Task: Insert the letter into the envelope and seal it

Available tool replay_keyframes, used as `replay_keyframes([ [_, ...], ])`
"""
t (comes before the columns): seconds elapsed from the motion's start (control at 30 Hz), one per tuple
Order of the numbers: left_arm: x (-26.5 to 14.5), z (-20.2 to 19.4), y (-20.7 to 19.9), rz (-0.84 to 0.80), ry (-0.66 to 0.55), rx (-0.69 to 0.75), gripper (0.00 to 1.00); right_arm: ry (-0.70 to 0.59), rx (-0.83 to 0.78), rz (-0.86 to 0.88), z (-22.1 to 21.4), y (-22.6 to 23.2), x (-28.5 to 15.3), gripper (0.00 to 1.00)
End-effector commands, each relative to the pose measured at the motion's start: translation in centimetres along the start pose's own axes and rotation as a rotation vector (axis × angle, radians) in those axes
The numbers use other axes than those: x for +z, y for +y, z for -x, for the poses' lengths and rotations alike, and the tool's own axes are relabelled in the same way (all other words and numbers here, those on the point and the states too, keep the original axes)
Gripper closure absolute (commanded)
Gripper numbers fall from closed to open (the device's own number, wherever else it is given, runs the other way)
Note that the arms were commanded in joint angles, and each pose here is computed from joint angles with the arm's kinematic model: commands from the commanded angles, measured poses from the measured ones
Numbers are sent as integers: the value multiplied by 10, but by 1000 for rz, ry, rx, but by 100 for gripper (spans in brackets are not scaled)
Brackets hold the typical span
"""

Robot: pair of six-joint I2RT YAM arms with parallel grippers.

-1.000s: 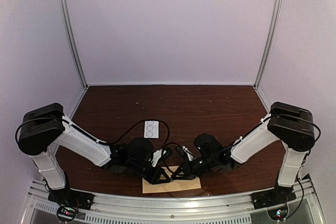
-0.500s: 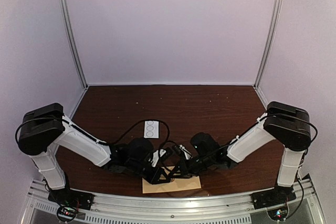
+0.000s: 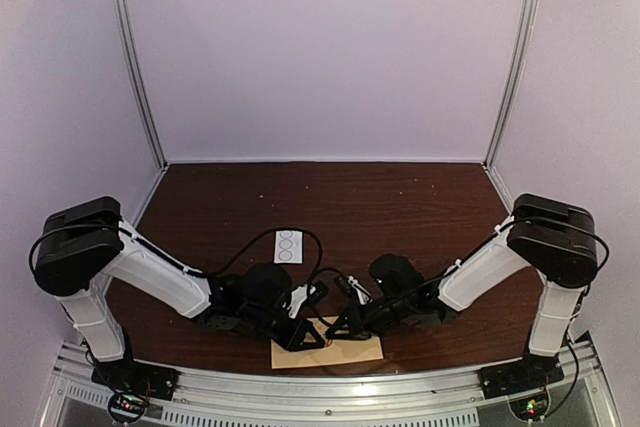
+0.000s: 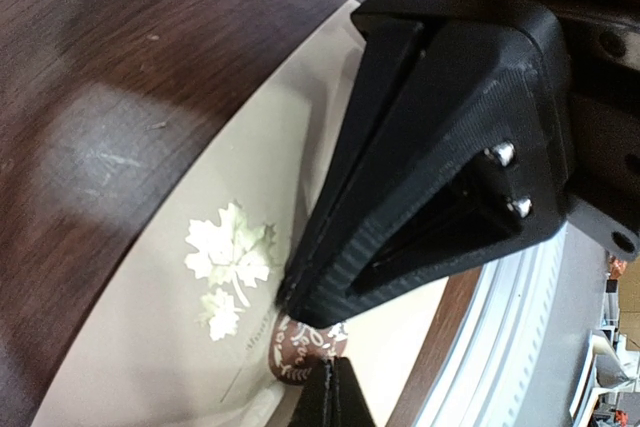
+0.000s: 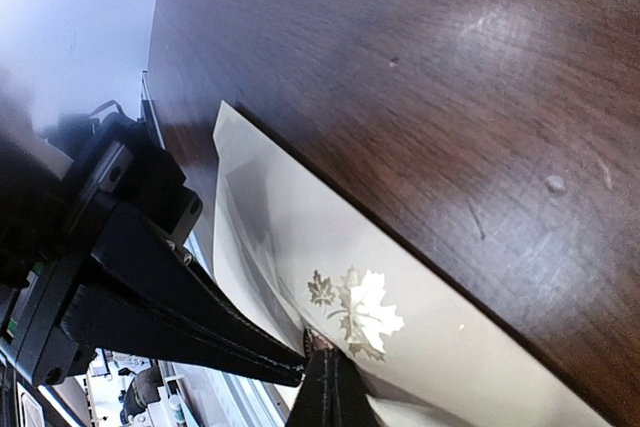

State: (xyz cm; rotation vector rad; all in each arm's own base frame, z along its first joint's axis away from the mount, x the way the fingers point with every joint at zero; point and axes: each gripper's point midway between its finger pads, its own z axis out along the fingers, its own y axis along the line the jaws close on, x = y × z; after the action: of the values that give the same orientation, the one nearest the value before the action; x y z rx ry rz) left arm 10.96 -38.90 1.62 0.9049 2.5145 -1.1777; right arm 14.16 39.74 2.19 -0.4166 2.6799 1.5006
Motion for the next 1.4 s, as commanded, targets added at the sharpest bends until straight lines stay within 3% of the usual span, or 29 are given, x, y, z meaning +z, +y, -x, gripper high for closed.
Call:
replay_keyframes([
  [0.0, -2, -15, 13, 50, 28, -23, 100, -10, 56, -110, -9, -33, -7, 100],
  [0.4, -2, -14, 13, 50, 22, -24, 100, -21, 50, -128, -9, -35, -11, 100],
  [0.67, -21, 11, 6, 82, -89, 2, 100, -73, -46, 13, 2, 9, -24, 100],
  [0.73, -38, 24, -2, 85, -161, 18, 97, -107, -112, 61, 8, 33, -35, 100],
  [0.9, -86, 55, -18, 117, -338, 63, 77, -197, -261, 97, 23, 75, -65, 99],
  [1.03, -117, 85, -15, 226, -459, 109, 49, -313, -384, 37, 45, 94, -91, 69],
  [1.17, -136, 125, -8, 285, -542, 140, 27, -434, -453, -43, 78, 101, -116, 37],
  [1.27, -149, 162, 4, 312, -605, 165, 19, -513, -489, -115, 107, 98, -131, 21],
  [1.37, -160, 197, 26, 360, -653, 195, 16, -567, -500, -194, 140, 87, -142, 17],
])
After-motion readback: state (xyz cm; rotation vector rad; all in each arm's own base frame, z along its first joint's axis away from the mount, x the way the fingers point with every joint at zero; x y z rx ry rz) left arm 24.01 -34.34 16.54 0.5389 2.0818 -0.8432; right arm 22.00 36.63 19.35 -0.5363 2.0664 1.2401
